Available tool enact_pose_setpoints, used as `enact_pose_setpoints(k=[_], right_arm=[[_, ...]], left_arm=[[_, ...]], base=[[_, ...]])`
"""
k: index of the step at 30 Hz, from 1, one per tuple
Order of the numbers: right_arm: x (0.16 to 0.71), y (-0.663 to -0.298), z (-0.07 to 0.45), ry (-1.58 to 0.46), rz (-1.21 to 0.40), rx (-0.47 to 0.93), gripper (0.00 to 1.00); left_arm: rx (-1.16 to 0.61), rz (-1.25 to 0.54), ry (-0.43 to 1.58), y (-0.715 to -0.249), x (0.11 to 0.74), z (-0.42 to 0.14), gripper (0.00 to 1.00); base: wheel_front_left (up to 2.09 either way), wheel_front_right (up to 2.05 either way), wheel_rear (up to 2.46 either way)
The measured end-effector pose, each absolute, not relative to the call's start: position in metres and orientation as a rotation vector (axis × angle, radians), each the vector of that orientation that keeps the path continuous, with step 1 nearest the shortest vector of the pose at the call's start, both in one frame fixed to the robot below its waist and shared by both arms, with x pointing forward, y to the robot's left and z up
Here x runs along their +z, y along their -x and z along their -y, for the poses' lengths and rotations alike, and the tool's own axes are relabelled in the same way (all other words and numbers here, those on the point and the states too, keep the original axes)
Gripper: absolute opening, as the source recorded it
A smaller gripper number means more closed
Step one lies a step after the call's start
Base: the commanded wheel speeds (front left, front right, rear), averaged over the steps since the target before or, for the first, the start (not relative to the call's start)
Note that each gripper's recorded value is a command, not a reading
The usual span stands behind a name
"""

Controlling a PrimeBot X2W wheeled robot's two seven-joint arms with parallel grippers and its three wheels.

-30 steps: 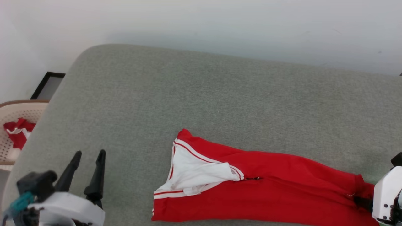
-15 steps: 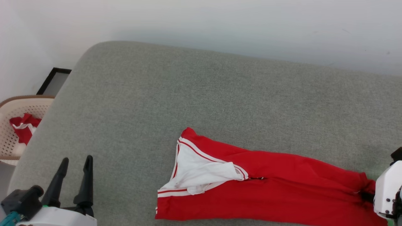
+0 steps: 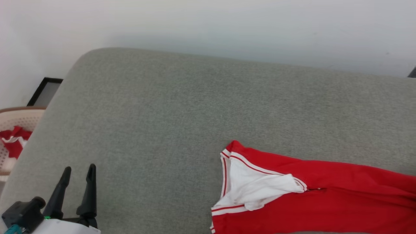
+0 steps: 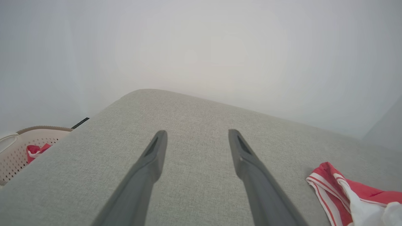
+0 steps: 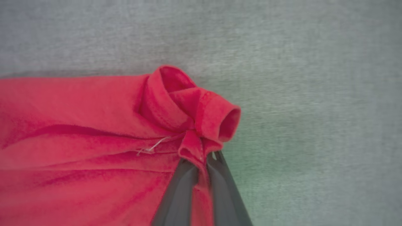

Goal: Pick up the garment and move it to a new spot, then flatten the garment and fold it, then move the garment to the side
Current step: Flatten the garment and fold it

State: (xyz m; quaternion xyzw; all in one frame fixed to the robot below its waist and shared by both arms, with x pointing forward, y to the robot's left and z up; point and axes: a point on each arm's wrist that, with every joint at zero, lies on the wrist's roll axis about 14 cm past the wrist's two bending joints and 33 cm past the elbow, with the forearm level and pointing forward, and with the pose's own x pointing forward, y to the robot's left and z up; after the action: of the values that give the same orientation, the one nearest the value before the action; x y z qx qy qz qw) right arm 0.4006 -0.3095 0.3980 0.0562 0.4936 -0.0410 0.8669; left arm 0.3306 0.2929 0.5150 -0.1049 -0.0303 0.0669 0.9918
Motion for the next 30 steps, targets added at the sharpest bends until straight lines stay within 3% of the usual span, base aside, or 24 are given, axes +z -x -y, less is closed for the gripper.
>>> enact_pose_setpoints(k=[5,11,22,30], right_arm=[[0.406,-0.395,0.320,-0.069,-1.029,-0.101,0.00],[0.429,-0.395,0.293,-0.067,-0.969,0.010,0.00],[0.483,-0.386,0.141,-0.206,-0.819,0.451,0.00],[0.489,-0.378,0.027,-0.228,-0.801,0.715,0.00]], left_arm=[[0.117,0.059,0.216,-0.333,0.513,-0.288,1.00],[0.111,0.055,0.227,-0.329,0.510,-0.284,1.00],[0.103,0.073,0.253,-0.322,0.512,-0.278,1.00],[0.109,0.078,0.262,-0.316,0.512,-0.277,1.00]], base=[[0.00,0.00,0.00],[0.00,0.00,0.00],[0.00,0.00,0.00],[0.00,0.00,0.00]])
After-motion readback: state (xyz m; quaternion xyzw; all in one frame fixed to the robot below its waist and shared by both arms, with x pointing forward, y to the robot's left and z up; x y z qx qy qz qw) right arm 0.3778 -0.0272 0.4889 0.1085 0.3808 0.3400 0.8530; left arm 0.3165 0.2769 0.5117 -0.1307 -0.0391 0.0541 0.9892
